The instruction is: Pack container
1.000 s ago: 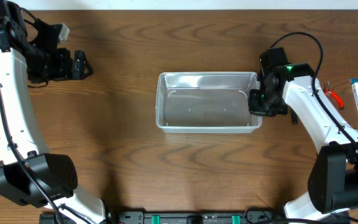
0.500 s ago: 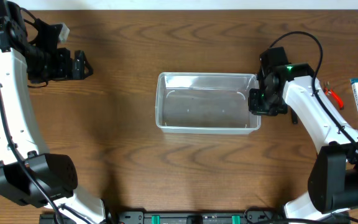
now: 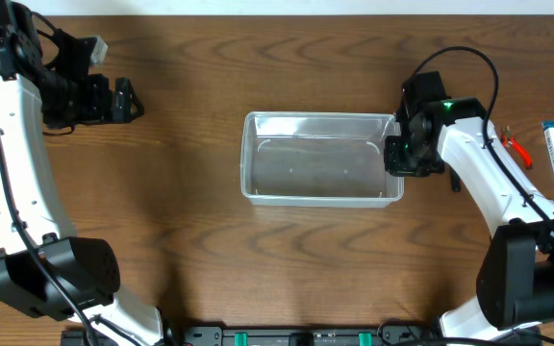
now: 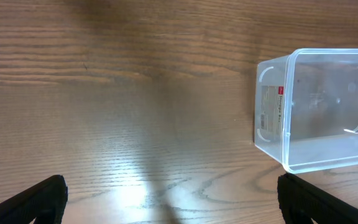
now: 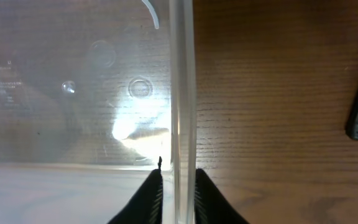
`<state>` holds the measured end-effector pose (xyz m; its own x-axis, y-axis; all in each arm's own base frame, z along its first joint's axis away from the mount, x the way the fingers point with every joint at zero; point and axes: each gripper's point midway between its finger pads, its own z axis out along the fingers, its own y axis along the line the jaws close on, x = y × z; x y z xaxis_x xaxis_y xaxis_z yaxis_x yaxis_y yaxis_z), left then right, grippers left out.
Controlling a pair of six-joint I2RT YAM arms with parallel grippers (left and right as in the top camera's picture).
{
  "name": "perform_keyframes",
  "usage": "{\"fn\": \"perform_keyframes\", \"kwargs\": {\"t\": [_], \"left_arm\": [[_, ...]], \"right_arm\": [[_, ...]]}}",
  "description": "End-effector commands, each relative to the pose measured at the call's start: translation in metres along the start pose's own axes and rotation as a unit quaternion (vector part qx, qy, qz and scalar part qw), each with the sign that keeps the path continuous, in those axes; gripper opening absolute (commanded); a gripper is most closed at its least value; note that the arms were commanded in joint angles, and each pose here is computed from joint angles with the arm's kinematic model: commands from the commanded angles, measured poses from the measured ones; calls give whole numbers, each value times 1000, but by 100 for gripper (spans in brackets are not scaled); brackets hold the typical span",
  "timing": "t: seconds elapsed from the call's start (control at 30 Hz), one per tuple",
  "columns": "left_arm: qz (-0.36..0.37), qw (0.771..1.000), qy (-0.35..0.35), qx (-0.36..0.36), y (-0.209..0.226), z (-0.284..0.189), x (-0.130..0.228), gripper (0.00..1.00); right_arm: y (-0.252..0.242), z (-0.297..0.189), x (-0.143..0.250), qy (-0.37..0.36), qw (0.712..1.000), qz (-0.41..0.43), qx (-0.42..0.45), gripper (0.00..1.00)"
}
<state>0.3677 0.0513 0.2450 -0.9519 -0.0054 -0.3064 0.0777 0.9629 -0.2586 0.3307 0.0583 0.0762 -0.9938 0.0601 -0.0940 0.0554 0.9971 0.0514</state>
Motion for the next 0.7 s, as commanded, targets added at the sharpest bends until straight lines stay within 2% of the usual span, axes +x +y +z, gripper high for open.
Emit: {"fn": "perform_keyframes", "kwargs": {"t": [0.0,0.1,0.33,0.67], "left_arm": [[3,1000,4,-4,2,-1,3,98],[3,1000,4,-4,2,-1,3,98],[3,1000,4,-4,2,-1,3,98],[3,1000,4,-4,2,-1,3,98]], "right_arm": [[0,-6,-2,-12,1000,-17,-2,9],[1,-6,-4,-18,1000,-25,-4,1],[1,-6,-8,-25,999,-41,-5,1],[1,-6,-8,-25,999,-31,-5,8]]}}
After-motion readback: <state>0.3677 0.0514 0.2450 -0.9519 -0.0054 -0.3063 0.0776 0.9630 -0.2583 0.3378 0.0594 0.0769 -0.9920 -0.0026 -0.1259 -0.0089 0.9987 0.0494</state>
